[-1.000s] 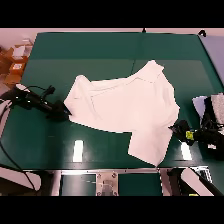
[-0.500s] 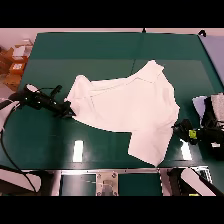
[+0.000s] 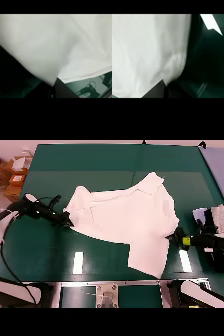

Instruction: Fold the shirts.

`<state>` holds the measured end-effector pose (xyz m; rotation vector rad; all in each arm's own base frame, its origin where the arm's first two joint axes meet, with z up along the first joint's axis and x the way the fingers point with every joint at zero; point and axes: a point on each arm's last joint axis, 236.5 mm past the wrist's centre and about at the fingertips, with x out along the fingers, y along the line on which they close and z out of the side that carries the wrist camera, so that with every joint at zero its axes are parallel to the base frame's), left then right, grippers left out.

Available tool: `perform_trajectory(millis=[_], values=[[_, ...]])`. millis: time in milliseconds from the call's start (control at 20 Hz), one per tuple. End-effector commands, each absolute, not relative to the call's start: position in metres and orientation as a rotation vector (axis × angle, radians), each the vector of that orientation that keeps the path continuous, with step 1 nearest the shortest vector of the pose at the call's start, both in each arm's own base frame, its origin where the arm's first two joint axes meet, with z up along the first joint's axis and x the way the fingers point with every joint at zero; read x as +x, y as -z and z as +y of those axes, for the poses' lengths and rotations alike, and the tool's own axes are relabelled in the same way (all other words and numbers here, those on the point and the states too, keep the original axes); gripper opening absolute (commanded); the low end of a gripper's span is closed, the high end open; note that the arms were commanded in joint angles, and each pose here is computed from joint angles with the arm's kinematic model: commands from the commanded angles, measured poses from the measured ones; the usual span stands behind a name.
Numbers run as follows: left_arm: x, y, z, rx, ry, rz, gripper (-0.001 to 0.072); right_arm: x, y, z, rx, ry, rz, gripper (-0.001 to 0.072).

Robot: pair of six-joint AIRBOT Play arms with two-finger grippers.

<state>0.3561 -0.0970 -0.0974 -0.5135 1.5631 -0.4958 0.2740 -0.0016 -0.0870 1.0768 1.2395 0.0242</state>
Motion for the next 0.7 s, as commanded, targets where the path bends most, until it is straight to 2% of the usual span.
perform_trajectory(millis=[0, 150, 250, 350, 450, 550, 650], values=[[0.38, 0.015, -0.108, -0.497, 0.575, 1.421, 0.0023, 0.318, -0.001, 0.0, 1.018, -0.212, 1.102, 0.0015], [0.398, -0.124, -0.108, -0.364, 0.605, 1.12, 0.0023, 0.362, -0.164, -0.018, 0.798, -0.28, 0.745, 0.0015], [0.388, -0.235, -0.109, -0.273, 0.602, 0.861, 0.0023, 0.358, -0.287, -0.014, 0.588, -0.306, 0.503, 0.0015], [0.353, -0.341, -0.113, -0.158, 0.607, 0.596, 0.0024, 0.331, -0.395, 0.003, 0.394, -0.315, 0.281, 0.0015], [0.299, -0.431, -0.12, -0.07, 0.602, 0.357, 0.0023, 0.292, -0.48, 0.019, 0.25, -0.279, 0.085, 0.0015], [0.243, -0.499, -0.126, 0.008, 0.591, 0.141, 0.0024, 0.253, -0.542, 0.032, 0.139, -0.22, -0.085, 0.0015], [0.203, -0.536, -0.127, 0.031, 0.57, -0.006, 0.0024, 0.223, -0.573, 0.035, 0.067, -0.13, -0.184, 0.0015]])
